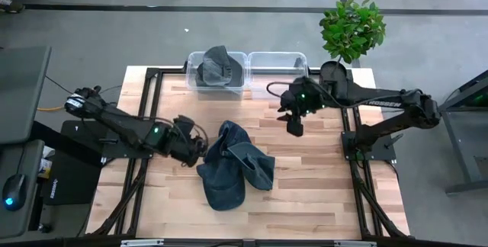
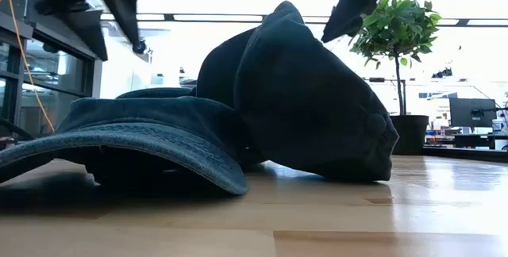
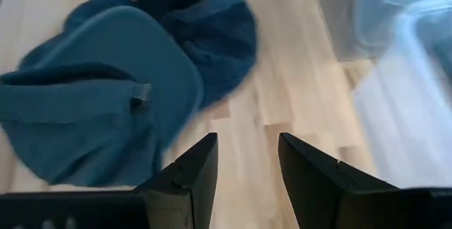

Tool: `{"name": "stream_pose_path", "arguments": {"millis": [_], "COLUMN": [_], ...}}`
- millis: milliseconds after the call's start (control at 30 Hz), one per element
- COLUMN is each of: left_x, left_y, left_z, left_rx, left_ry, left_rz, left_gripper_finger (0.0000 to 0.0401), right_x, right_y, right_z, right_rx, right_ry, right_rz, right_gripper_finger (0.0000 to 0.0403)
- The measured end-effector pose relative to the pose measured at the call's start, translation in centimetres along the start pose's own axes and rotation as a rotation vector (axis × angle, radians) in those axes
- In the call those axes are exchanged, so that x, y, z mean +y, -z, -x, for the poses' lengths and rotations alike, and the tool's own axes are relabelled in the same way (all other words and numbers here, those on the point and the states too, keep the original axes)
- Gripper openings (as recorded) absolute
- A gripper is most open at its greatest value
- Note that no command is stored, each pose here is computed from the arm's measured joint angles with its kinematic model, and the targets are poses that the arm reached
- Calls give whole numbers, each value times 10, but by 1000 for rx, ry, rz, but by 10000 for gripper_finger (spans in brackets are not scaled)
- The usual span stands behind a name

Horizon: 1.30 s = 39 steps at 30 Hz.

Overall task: Pick and place caps into container
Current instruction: Put the top blue cap into the right transparent container

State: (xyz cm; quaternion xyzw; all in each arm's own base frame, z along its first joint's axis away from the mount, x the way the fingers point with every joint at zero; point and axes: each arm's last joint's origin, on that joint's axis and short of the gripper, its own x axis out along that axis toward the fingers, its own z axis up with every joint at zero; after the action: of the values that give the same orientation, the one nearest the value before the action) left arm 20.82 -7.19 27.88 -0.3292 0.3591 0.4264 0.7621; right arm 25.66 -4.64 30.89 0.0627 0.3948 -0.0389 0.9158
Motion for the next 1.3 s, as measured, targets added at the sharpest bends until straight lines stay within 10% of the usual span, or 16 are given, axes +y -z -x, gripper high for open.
{"name": "stream_pose_path", "arguments": {"millis": [467,767,1300], "left_x": [15,24,28], "left_y": [56,79,89], "left_z": [-11,-14,-27], "left_rx": [47,8,53], "left_ry": [39,143,181], "left_rz": [-143,-102,88], "left_gripper_finger": [262,262,262], "right_x": [54,51,36], "right_y": [-12,-37,-64], "right_z": [-8,-70,-139], "right_rx": [-185,-198,-59], "right_ry": [-28,-173,-16], "right_rz": [11,3,828], "right_gripper_finger": [144,144,144]}}
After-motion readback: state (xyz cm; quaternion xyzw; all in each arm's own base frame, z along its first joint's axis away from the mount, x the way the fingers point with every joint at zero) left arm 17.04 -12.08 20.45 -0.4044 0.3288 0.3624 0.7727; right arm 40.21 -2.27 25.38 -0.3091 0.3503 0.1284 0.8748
